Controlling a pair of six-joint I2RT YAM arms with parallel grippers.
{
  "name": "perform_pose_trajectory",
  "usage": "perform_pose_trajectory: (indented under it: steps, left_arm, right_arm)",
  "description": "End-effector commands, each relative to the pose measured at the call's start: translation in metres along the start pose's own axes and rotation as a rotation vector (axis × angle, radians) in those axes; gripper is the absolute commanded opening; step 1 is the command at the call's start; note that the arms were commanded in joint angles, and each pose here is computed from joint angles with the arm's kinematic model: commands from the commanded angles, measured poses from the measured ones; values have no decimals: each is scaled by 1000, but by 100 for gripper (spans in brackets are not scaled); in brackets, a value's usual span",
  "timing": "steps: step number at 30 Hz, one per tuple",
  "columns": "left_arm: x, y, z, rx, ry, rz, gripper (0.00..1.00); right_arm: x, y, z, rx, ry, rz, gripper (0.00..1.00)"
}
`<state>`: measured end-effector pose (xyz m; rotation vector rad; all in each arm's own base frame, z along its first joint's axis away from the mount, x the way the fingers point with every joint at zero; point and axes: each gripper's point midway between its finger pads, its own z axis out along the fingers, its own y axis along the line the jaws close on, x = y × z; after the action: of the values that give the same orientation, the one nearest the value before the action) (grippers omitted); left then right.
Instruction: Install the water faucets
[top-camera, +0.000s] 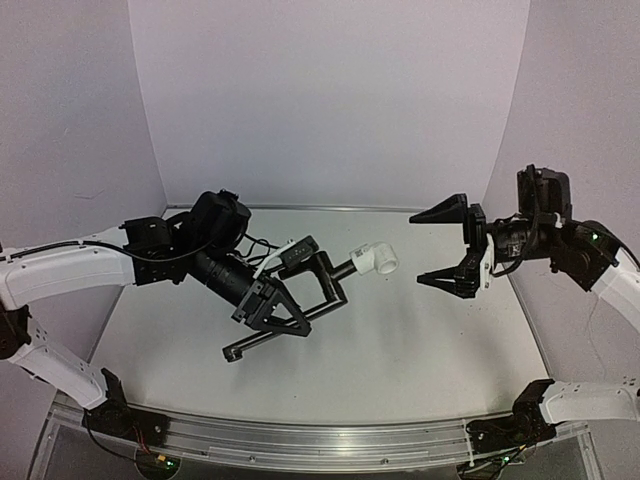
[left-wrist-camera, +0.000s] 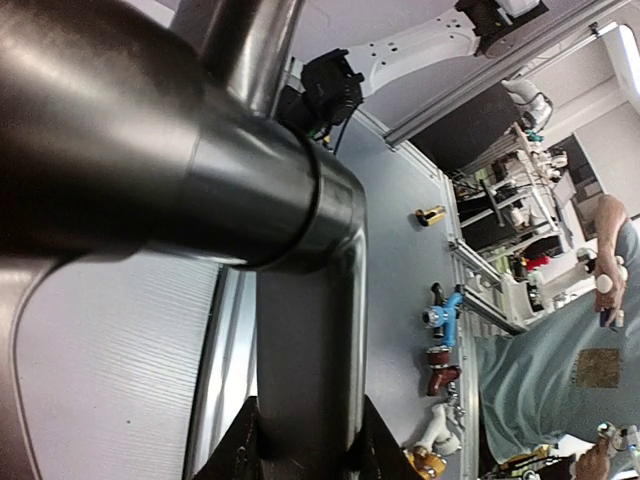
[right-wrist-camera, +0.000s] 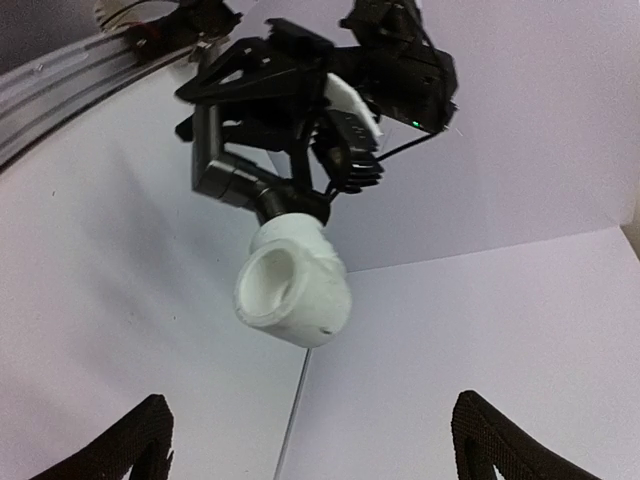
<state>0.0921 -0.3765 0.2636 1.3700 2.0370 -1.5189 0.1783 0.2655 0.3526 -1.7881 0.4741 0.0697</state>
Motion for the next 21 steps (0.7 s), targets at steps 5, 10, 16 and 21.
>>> perform_pose_trajectory:
  steps: [5,10,16,21]
  left_arm:
    - [-29,-46,-7,230,-9,58,0]
    - [-30,-43,-2,239,9,54,0]
    - [-33,-42,0,241,18,57,0]
    - [-32,-38,4,228,33,57,0]
  right_arm:
    - [-12,12,4,-53,-88,-342,90]
    - [-17,35,10,-134,-134,-370,83]
    - [-23,42,18,-171,-168,-350,71]
    - [-25,39,24,-180,-176,-307,70]
